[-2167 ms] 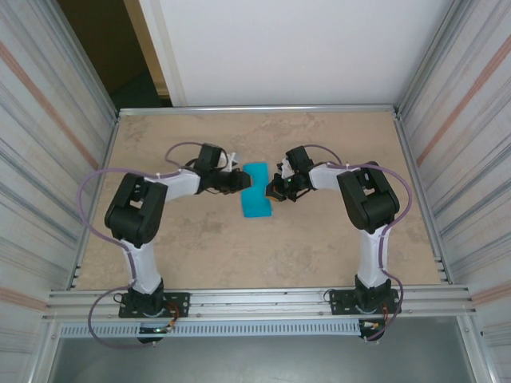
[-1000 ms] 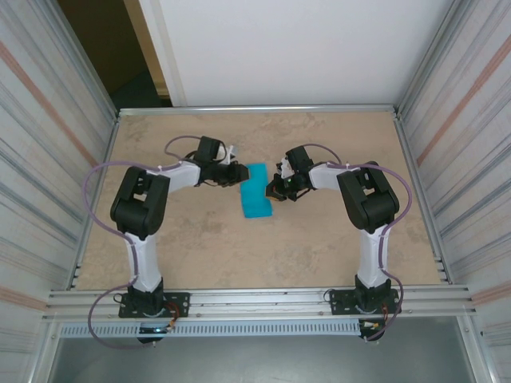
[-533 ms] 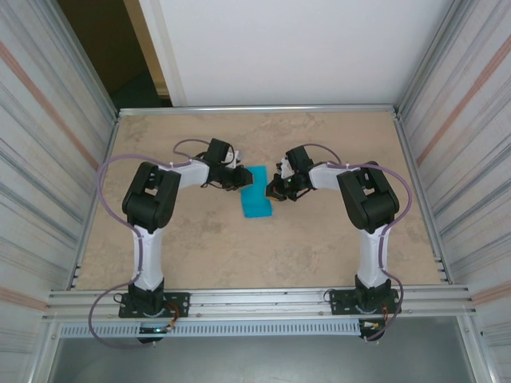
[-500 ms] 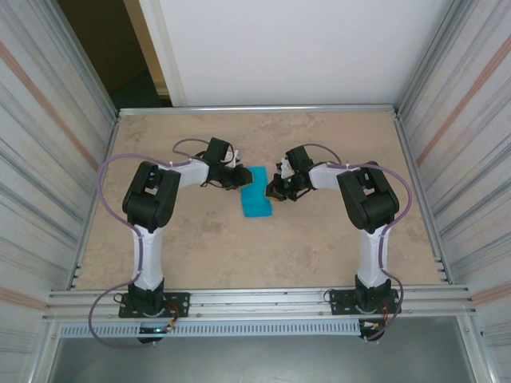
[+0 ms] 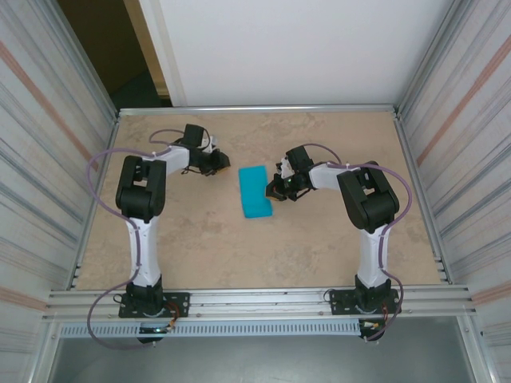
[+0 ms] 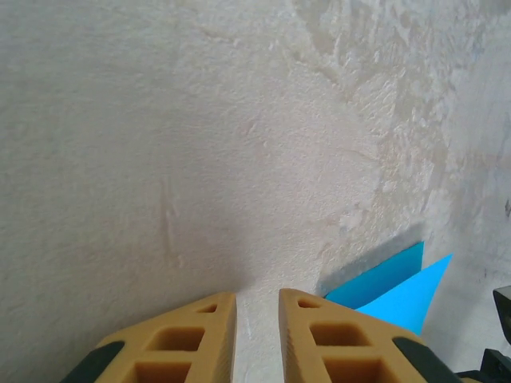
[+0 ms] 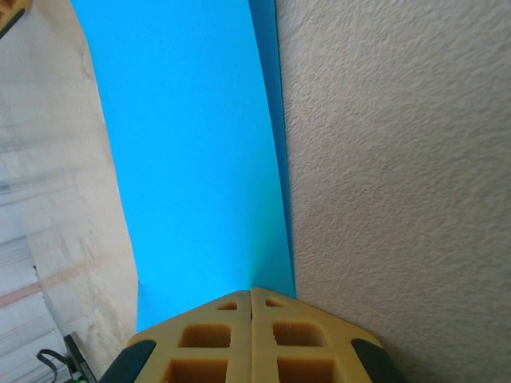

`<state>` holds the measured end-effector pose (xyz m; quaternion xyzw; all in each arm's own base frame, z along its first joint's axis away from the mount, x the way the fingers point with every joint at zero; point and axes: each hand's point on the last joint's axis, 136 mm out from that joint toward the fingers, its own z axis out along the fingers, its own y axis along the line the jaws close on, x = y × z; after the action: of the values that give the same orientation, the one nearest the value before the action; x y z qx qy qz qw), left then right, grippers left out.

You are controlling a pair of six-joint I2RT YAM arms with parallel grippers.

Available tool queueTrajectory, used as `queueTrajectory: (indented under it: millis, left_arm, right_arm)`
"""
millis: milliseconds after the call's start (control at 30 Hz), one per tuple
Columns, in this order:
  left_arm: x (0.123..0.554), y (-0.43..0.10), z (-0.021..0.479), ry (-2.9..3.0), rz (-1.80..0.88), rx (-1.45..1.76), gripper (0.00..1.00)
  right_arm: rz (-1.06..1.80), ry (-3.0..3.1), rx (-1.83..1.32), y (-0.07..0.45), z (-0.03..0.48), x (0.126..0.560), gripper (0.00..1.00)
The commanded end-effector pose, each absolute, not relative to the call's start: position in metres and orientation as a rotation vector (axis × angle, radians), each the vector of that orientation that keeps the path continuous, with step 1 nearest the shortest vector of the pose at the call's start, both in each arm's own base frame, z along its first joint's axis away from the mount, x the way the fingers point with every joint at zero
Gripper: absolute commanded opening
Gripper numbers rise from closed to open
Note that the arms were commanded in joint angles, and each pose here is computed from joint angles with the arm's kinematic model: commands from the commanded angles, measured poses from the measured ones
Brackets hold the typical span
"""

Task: Fold a paper plane with a square sheet of paper (pick it up from the middle)
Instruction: First fold the square sheet of paper in half at the center of the table.

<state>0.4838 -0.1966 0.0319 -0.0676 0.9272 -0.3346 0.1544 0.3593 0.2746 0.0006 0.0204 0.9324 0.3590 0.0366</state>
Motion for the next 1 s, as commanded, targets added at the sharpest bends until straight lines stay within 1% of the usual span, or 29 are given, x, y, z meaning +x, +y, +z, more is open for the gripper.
queueTrajectory:
  millis: [0,67,200,400,533,733,867,967]
  left_arm:
    - [0.468,-0.22,0.074,2.598,-1.013,-0.09,0.22]
    - [0.456,-0.233,0.079,2.577,-1.059,-0.088,0.22]
    - [0.433,-0.261,0.071,2.585,-1.137,-0.063,0.22]
    - [0.433,-0.279,0.05,2.658,-1.083,-0.005,0.22]
    - [0.448,-0.268,0.026,2.724,-0.954,-0.047,0.22]
    - [0.473,-0.23,-0.002,2.759,-0.902,-0.198,0.22]
    - [0.491,-0.196,-0.007,2.756,-0.858,-0.285,0.22]
    - [0.5,-0.184,0.008,2.739,-0.862,-0.267,0.23]
  right_arm:
    - [0.274,3.342,0.333,0.16,-0.123,0.266,0.0]
    - [0.271,3.342,0.335,0.16,-0.123,0.266,0.0]
    - [0.271,3.344,0.338,0.16,-0.125,0.265,0.0]
    - [0.265,3.345,0.333,0.159,-0.126,0.265,0.0]
    - [0.257,3.348,0.333,0.158,-0.127,0.263,0.0]
    - [0.258,3.349,0.335,0.156,-0.127,0.263,0.0]
    - [0.265,3.347,0.334,0.157,-0.126,0.264,0.0]
    - [0.27,3.347,0.338,0.158,-0.125,0.264,0.0]
